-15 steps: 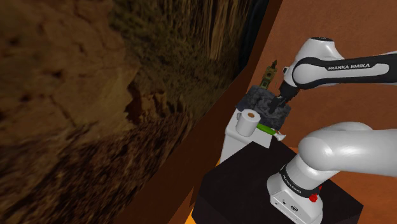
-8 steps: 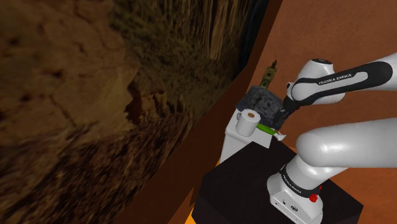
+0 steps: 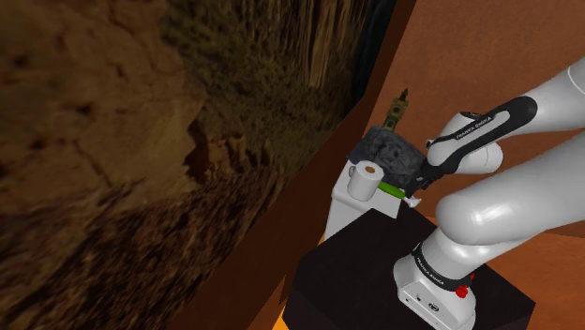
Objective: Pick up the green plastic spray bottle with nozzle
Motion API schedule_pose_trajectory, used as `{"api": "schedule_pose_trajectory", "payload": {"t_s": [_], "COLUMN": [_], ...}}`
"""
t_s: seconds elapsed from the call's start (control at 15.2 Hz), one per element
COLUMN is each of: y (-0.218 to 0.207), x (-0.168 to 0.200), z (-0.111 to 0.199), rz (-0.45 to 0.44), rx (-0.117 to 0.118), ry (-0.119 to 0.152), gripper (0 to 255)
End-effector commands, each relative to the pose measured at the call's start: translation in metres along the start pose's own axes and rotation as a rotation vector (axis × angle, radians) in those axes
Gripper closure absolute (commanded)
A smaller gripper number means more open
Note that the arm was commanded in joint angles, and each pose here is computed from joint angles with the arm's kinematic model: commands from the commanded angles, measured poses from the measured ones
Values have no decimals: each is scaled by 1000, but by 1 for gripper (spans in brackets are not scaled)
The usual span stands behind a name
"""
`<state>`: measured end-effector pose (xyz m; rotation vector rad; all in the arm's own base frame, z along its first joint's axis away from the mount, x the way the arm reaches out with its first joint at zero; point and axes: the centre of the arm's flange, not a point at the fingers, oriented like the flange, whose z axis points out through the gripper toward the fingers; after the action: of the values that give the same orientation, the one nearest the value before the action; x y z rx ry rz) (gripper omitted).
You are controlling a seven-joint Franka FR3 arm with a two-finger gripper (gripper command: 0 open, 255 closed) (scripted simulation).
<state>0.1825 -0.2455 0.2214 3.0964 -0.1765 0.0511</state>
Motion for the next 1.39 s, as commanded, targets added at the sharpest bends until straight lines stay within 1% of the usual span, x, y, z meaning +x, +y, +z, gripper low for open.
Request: {"api": "schedule_pose_trajectory", "payload": {"t_s": [0.0, 0.26, 0.4, 0.46, 1.06, 1.32], "y": [1, 1, 1, 1, 1, 1], "x": [-2, -3, -3, -3, -3, -2], "z": [11, 35, 35, 35, 35, 14], "rz": [1, 1, 1, 1, 1, 1], "rx": [-2, -2, -2, -2, -2, -2], "ry": [1, 1, 1, 1, 1, 1], "gripper": [0, 0, 0, 255, 255, 255]}}
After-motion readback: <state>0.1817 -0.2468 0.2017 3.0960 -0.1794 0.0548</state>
